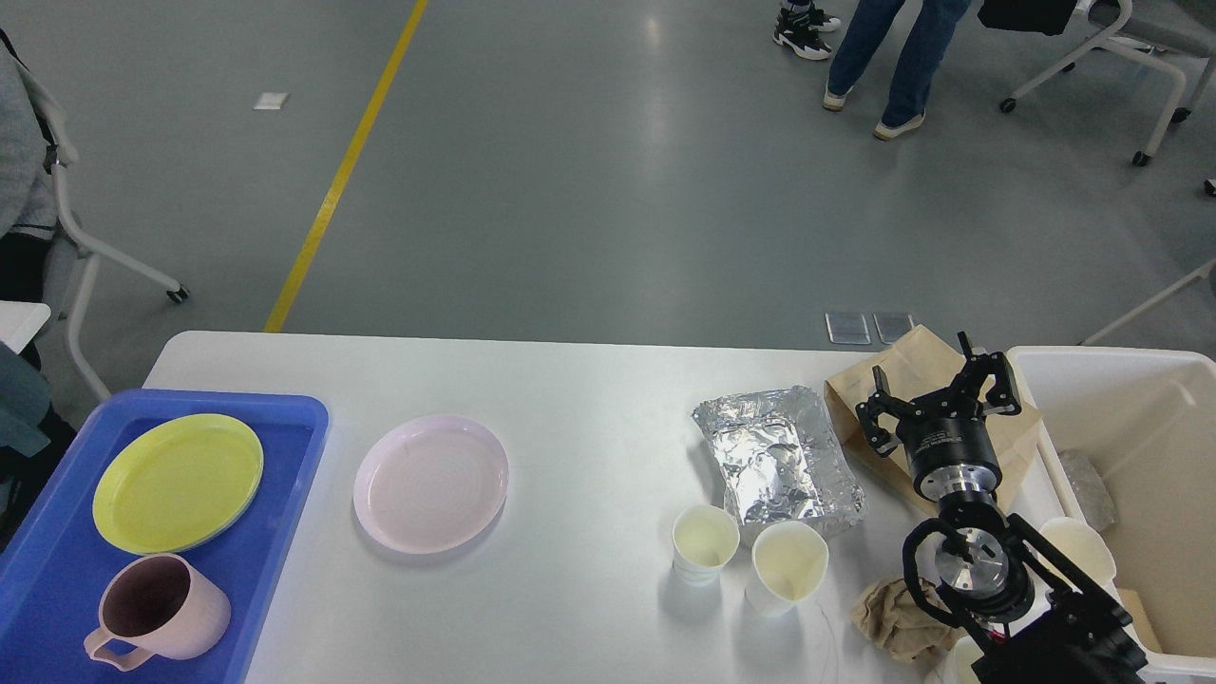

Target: Tidy desktop

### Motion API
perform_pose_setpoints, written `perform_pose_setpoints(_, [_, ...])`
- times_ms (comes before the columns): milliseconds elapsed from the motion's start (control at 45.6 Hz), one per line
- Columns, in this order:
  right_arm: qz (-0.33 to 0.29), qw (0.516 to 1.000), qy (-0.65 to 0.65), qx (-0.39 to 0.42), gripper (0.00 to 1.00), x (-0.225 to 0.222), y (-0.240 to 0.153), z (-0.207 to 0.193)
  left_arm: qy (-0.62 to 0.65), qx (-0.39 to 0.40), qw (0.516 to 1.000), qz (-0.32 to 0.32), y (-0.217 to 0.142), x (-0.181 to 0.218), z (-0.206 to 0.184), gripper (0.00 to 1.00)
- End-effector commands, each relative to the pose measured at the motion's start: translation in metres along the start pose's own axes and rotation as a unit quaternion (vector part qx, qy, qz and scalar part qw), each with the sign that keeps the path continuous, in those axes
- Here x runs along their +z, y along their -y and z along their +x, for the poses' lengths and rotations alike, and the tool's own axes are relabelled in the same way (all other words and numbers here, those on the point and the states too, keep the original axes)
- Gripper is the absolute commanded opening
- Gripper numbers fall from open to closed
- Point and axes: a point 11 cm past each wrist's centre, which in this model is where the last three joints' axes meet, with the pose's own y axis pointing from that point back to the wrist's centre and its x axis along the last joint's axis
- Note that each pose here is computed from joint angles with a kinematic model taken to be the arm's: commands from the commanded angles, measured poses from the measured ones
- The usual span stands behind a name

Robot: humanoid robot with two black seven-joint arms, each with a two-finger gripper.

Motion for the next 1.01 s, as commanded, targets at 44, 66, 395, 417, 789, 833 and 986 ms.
perform_pose_setpoints(44, [0.0, 1.0, 0.0, 0.0, 1.0, 0.0, 0.0, 0.0, -0.033, -0.008, 0.999, 0.004, 0.046, -0.032, -0.004, 0.02])
perform_pose_setpoints(66, [0.0, 1.0, 0.0, 0.0, 1.0, 0.0, 0.0, 0.0, -0.033, -0.015, 0.999, 0.004, 0.054, -0.032, -0.007, 0.02])
perform_pose_setpoints(395, [0.0, 1.0, 0.0, 0.0, 1.0, 0.0, 0.0, 0.0, -0.06, -0.078, 0.995, 0.032, 0.124, -0.066, -0.048, 0.04])
perform_pose_setpoints(417, [0.0, 1.0, 0.0, 0.0, 1.0, 0.0, 0.0, 0.0, -0.062, -0.079, 0.994, 0.032, 0.126, -0.068, -0.05, 0.04])
perform_pose_setpoints(789, [0.0, 1.0, 0.0, 0.0, 1.0, 0.0, 0.0, 0.0, -0.06, -0.117, 0.991, 0.006, 0.154, -0.061, -0.074, 0.04])
perform_pose_setpoints(833, [0.0, 1.0, 0.0, 0.0, 1.0, 0.0, 0.0, 0.0, -0.062, -0.119, 0.991, 0.006, 0.156, -0.062, -0.076, 0.05])
perform_pose_setpoints(986, [0.0, 1.0, 0.0, 0.0, 1.0, 0.0, 0.0, 0.0, -0.064, -0.13, 0.989, 0.013, 0.162, -0.067, -0.084, 0.05])
